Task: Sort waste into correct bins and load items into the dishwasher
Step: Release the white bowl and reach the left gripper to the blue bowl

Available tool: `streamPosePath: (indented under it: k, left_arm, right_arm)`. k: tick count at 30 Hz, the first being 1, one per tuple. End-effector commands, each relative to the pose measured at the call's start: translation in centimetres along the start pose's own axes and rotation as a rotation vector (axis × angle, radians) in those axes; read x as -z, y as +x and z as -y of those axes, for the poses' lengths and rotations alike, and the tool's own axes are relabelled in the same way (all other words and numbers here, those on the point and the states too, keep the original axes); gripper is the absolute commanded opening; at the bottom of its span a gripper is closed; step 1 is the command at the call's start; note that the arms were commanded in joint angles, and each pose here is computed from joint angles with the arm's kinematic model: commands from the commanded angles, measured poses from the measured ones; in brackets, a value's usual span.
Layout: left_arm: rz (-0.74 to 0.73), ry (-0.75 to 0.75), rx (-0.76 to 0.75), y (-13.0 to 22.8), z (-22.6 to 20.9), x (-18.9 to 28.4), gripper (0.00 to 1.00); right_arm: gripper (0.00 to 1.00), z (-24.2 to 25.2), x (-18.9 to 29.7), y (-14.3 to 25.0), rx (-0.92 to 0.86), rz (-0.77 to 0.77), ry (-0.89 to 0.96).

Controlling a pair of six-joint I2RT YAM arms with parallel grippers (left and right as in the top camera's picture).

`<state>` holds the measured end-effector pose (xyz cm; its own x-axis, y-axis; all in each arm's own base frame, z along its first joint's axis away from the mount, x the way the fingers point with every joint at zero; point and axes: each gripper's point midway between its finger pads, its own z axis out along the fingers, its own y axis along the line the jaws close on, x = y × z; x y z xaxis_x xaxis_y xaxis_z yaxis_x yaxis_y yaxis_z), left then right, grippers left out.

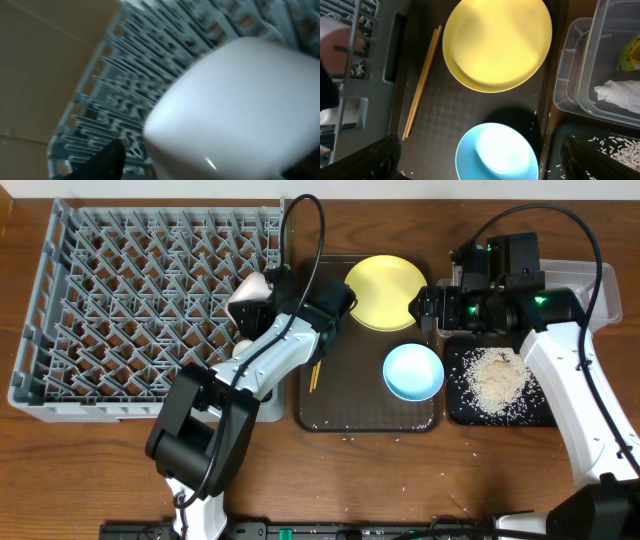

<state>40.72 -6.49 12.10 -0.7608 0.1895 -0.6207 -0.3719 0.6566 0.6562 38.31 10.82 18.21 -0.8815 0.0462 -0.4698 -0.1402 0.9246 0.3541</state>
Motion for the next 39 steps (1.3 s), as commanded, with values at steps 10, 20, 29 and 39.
streamPosePath:
  k: [10, 20, 29, 39]
  left_arm:
    - [-0.113, 0.532, 0.127, -2.7, 2.1, 6.2, 0.59]
    - [-0.375, 1.121, 0.346, -2.7, 4.4, 16.5, 0.59]
    - [-0.609, 1.179, 0.321, 1.4, 9.2, 17.7, 0.59]
    - [-0.671, 1.161, 0.326, 2.5, 11.0, 17.3, 0.59]
  right_arm:
    - [0.99, 0.0, 0.5, -0.3, -0.005, 0.016, 0.004]
    - [0.99, 0.0, 0.5, -0.3, -0.005, 0.016, 0.004]
    - [0.99, 0.0, 0.5, -0.3, -0.005, 0.016, 0.004]
    - [0.99, 0.0, 0.5, -0.3, -0.005, 0.016, 0.004]
